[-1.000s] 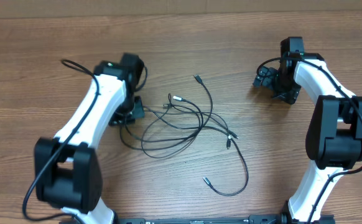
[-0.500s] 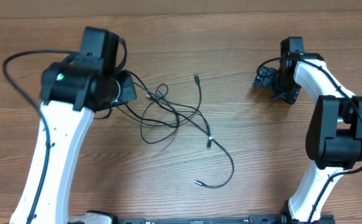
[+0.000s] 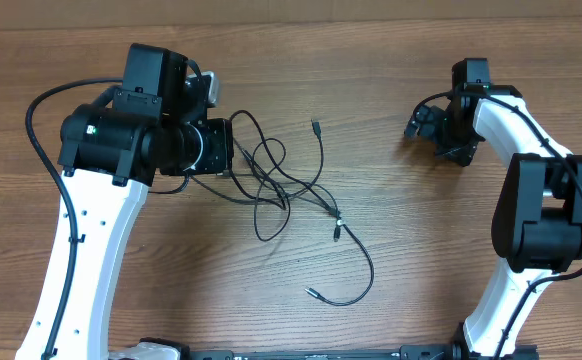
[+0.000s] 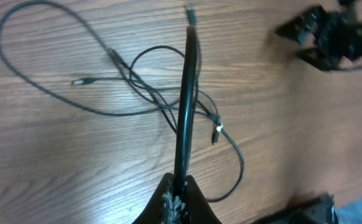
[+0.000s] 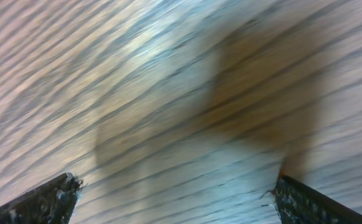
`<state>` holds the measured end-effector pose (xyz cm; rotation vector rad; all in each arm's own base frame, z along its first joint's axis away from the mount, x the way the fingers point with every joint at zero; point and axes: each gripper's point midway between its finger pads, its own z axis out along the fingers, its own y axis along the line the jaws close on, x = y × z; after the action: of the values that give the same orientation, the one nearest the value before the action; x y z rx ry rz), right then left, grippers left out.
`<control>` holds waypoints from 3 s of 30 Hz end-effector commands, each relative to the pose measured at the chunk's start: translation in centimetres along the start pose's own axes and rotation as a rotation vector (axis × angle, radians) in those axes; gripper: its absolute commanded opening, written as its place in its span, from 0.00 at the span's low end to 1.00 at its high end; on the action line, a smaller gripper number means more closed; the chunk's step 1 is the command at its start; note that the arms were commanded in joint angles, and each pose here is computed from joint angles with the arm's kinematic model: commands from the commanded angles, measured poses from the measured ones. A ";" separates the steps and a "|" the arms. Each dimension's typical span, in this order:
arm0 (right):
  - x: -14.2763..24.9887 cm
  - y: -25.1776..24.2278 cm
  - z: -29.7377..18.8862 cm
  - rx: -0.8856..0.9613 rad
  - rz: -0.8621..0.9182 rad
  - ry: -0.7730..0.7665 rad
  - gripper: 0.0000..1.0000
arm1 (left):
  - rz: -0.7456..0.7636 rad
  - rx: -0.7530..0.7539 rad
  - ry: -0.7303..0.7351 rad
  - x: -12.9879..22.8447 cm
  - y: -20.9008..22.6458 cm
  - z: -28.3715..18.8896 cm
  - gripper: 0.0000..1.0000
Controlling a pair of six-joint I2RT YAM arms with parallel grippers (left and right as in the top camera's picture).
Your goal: Untangle cables
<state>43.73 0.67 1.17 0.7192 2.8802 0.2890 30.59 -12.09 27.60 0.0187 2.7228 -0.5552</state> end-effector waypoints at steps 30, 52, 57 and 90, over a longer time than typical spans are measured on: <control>18.2 16.3 0.0 -0.384 -0.540 0.395 1.00 | 0.382 0.372 -0.918 -6.6 -10.3 -21.8 0.04; 15.3 14.0 1.9 -0.170 -0.584 0.242 1.00 | 0.040 -0.194 -0.961 -10.6 0.7 -19.0 0.04; 14.4 13.3 2.2 -0.111 -0.591 0.201 1.00 | 0.016 -0.257 -0.905 -10.9 2.0 -17.2 0.04; 12.2 12.1 3.7 -0.025 -0.607 0.074 1.00 | -0.276 -0.908 0.118 -1.5 19.6 3.1 0.04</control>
<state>40.46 18.31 0.93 -0.1955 2.9279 0.2978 34.37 3.32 18.61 -0.4749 2.8562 0.6188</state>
